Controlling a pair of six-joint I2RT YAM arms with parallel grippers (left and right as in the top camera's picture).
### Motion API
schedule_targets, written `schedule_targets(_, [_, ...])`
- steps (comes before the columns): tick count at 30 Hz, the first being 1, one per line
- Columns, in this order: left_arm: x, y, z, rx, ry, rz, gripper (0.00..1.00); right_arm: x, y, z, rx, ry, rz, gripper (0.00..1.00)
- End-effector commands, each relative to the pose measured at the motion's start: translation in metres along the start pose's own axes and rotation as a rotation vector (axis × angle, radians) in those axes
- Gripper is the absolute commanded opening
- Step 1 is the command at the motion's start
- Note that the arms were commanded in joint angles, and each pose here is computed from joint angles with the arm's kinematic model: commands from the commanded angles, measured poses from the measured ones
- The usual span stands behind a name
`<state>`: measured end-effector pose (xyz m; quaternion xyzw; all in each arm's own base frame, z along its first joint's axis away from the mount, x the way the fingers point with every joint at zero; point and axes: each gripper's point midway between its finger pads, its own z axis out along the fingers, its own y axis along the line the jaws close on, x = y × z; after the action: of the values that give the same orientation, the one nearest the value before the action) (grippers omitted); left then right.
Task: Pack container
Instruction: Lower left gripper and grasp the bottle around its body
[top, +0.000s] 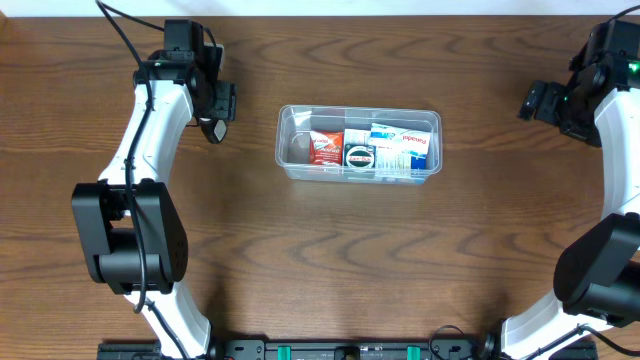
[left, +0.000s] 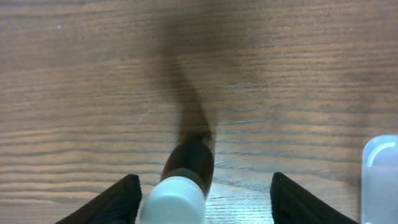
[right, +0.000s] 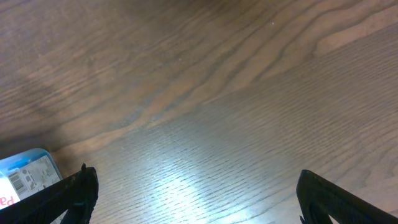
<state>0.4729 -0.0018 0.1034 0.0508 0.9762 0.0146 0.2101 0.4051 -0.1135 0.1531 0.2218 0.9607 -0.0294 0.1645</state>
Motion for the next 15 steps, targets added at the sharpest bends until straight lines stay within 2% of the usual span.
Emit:
schedule_targets(1, [-0.0007, 0.0046, 0.0018, -0.014, 0.004, 0.005, 0.66, -0.0048, -0.0019, -0.0071, 0.004, -0.022, -0.010, 0.99])
schedule_targets(15, [0.0074, 0.0105, 0.0090, -0.018, 0.023, -0.008, 0.66, -0.0048, -0.0019, -0.0071, 0.004, -0.022, -0.010, 0.99])
